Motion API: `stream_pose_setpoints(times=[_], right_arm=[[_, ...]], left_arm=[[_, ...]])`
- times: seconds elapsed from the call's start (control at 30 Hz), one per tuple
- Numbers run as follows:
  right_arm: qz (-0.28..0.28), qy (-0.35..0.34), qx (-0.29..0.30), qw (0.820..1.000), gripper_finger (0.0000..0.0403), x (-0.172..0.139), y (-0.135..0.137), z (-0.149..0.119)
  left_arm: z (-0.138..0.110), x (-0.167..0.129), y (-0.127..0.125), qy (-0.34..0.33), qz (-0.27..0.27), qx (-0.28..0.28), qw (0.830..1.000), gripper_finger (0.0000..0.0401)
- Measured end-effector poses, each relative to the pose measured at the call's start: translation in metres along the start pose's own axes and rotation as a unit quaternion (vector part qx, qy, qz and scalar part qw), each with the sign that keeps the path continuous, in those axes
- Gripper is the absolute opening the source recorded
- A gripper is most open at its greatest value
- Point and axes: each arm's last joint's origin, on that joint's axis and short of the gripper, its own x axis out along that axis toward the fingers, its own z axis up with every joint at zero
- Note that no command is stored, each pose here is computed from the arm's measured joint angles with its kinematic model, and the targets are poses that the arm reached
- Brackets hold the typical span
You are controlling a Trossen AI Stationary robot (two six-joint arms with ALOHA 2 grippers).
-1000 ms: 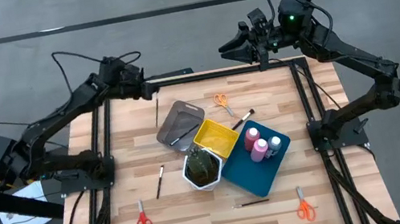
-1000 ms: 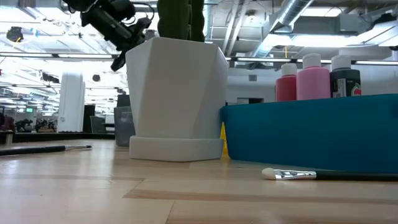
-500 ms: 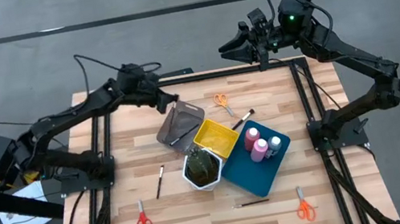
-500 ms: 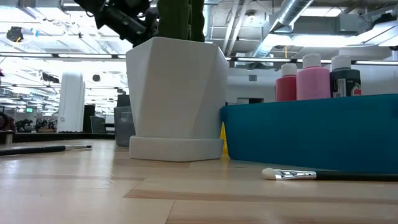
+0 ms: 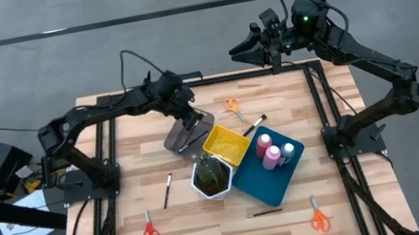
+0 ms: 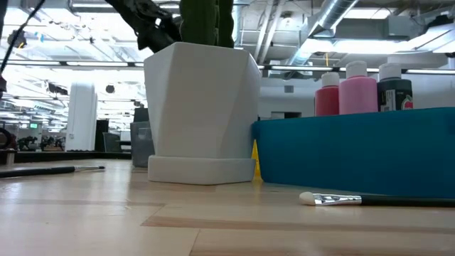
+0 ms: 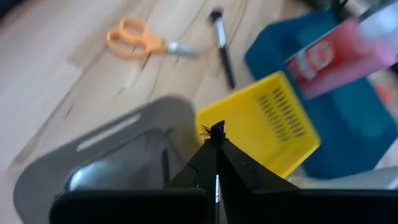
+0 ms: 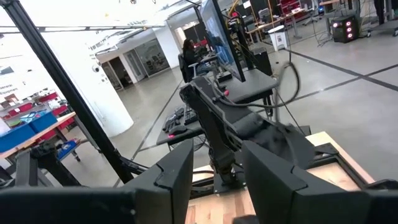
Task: Pick & Place Paint Supplies
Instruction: Put the makeup brush into the black bin
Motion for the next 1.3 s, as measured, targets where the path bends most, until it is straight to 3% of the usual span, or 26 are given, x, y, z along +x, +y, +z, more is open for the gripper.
stream_pose_setpoints(times=[0.3, 0.8, 1.07, 1.3], right_arm=[[0.000, 0.000, 0.005, 1.000, 0.0132, 0.000, 0.000, 0.000], [-0.005, -0.002, 0.005, 1.000, 0.0132, 0.000, 0.000, 0.000], [0.000, -0.013, -0.005, 1.000, 0.0132, 0.000, 0.001, 0.003], [0.000, -0.015, -0.006, 1.000, 0.0132, 0.000, 0.001, 0.003]], left_arm=[[-0.013, 0.021, 0.009, 0.074, 0.008, 0.010, 0.997, 0.0001], [-0.017, 0.023, 0.011, 0.079, 0.012, 0.022, 0.997, 0.0001], [-0.019, 0.025, 0.012, 0.078, 0.027, 0.065, 0.994, 0.0000], [-0.018, 0.025, 0.012, 0.076, 0.030, 0.067, 0.994, 0.0000]])
